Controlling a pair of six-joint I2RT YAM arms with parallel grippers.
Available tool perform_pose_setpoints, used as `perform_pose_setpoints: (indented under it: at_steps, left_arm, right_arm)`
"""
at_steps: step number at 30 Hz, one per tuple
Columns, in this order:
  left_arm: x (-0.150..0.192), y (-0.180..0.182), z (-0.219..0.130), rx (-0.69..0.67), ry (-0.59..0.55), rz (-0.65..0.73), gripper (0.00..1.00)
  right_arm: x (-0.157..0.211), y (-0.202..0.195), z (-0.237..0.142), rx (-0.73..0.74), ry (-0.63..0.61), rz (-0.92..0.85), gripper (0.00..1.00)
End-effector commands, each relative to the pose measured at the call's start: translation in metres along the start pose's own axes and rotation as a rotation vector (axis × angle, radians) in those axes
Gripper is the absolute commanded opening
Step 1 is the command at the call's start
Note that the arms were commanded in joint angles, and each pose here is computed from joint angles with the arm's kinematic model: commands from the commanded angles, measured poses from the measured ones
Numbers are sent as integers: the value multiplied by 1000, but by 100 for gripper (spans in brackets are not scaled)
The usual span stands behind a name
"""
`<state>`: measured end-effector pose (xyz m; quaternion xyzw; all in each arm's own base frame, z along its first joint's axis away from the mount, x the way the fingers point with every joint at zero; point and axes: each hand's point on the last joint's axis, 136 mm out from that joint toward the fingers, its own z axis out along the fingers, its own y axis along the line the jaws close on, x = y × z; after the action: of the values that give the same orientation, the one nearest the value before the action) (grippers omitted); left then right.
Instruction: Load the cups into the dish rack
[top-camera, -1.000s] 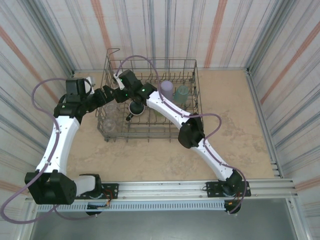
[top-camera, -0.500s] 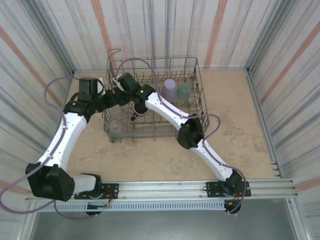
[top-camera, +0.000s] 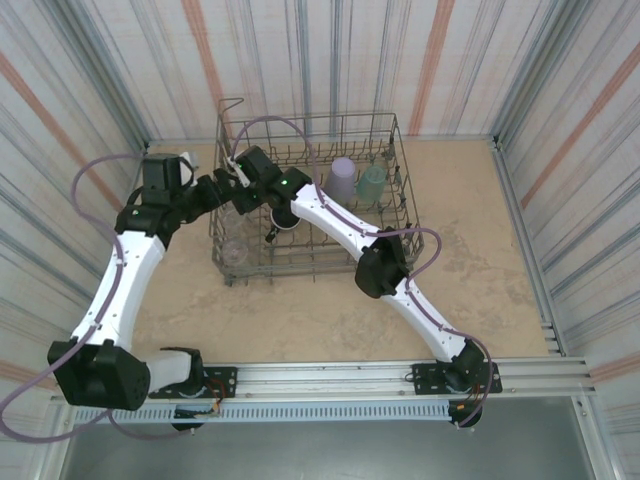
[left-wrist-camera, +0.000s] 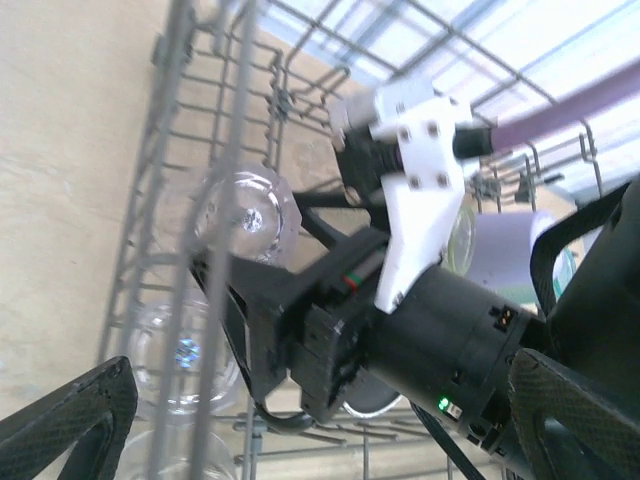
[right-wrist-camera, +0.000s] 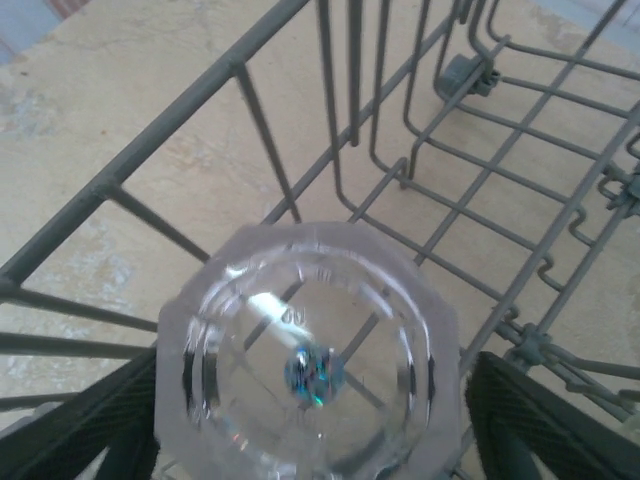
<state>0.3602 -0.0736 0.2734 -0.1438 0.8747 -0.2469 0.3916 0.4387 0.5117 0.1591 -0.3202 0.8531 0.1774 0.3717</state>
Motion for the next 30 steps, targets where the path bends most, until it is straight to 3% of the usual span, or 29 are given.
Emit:
perform_pose_setpoints:
  at_steps: [1,5,10,19,25,30]
  left_arm:
    - [-1,10,-14,-33,-18,26,99]
    - [-6,18,-21,-53,-33,19,99]
    - [-15,29,-32,-82,-68,4,99]
    - [-32,68,-67,-225,-208,-24,99]
    - [-30,91,-73,-311,-320,7,99]
    - [-16,124,-65,-417,-373,61,99]
  right_arm:
    - [-22,13,-20,-66,-49,44,88]
    - [-38,17,-28,-110,-99,91,99]
    - [-67,6,-55,-96,-178,126,99]
    - [-93,-77,-138,127,-249,160,99]
    - [-76,-138,-213,239,-299,199,99]
    - [-26,-206,-280,376,-337,300,99]
